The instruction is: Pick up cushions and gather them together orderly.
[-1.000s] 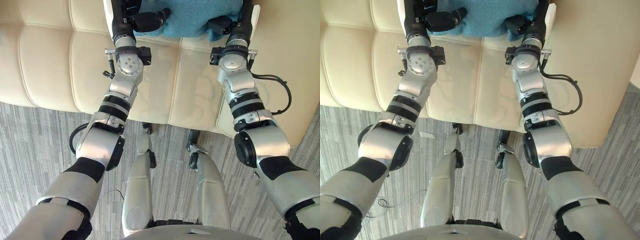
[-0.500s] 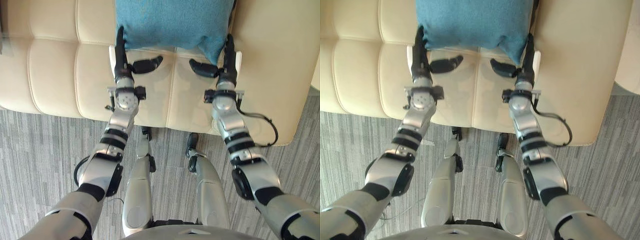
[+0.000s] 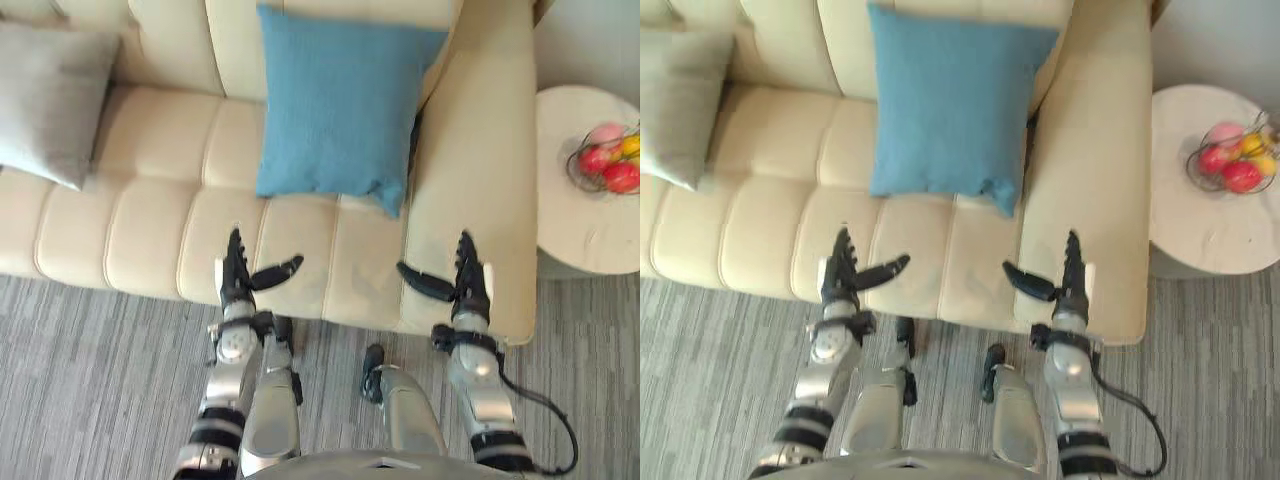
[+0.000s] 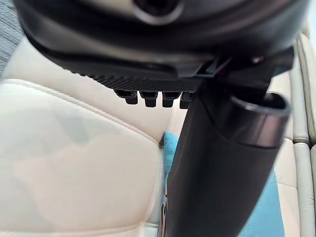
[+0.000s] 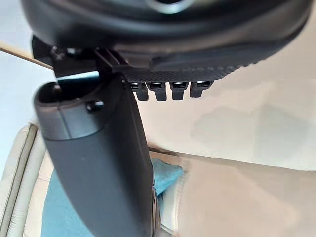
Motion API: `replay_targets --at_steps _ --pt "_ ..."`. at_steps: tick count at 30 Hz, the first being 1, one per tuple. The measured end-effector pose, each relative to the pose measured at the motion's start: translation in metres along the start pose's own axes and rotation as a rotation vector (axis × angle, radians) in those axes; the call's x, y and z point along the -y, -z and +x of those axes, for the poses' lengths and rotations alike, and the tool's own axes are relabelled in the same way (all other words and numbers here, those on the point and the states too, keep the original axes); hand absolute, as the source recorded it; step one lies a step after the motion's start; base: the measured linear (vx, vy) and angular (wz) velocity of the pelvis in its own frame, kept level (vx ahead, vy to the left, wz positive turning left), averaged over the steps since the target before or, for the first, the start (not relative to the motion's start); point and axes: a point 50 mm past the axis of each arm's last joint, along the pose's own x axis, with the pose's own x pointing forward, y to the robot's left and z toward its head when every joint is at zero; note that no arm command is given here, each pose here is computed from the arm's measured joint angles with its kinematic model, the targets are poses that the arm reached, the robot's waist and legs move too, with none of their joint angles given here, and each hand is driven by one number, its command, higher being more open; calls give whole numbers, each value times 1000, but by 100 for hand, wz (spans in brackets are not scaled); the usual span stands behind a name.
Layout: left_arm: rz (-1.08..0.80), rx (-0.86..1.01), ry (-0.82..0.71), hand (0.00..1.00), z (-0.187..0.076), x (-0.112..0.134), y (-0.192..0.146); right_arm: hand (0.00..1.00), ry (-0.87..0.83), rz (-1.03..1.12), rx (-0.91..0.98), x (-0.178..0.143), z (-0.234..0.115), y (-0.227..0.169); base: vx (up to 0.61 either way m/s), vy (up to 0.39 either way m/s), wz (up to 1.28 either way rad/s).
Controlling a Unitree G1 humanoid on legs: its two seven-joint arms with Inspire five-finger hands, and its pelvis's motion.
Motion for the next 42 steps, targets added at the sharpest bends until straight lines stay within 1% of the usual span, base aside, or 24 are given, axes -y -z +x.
replay_targets --at_steps 6,9,10,14,21,23,25,28,29,30,31,32,33,35,38,39,42 --pt "14 -360 -24 100 -35 -27 84 100 -63 -19 -361 -2 -32 82 115 12 -2" --pt "35 -485 -51 100 -49 -38 109 100 -64 -11 -421 -1 -39 96 64 27 -9" --pt "61 -548 -64 100 -57 -43 120 100 -59 -10 -461 1 -43 104 71 31 -9" --pt "87 -652 -93 100 -73 -54 138 100 -56 -1 -525 4 -50 119 39 32 -9" --pt "97 -715 -109 100 -82 -61 148 100 -35 23 -553 4 -42 122 -31 44 -29" --pt "99 -712 -111 100 -81 -62 148 100 -41 24 -555 1 -39 121 -95 39 -27" --pt "111 -685 -111 100 -72 -64 141 100 -59 38 -536 -9 -33 115 -120 21 -17" --pt "95 -671 -124 100 -69 -62 139 100 -65 42 -537 -12 -29 112 -105 -26 -11" --pt "87 -668 -128 100 -67 -62 138 100 -70 44 -548 -15 -32 114 -90 -135 31" --pt "95 -651 -137 100 -65 -64 135 100 -89 33 -596 -18 -44 123 -67 -130 48" --pt "99 -643 -144 100 -64 -66 133 100 -98 31 -620 -21 -49 127 -118 -175 42" --pt "92 -620 -147 100 -60 -65 129 100 -99 29 -641 -21 -51 130 -103 -90 -1" --pt "70 -621 -135 100 -62 -56 131 100 -90 20 -637 -19 -50 129 -169 -157 -20" --pt "77 -604 -134 100 -59 -57 128 100 -89 34 -612 -23 -43 123 -184 -176 -11" --pt "82 -594 -97 100 -53 -42 125 100 -71 32 -551 -19 -29 112 -223 -116 22" --pt "93 -588 -70 100 -53 -37 125 100 -53 26 -563 -17 -31 114 -319 -86 46" --pt "114 -567 -57 100 -49 -37 121 100 -38 28 -579 -17 -35 116 -201 -38 43"
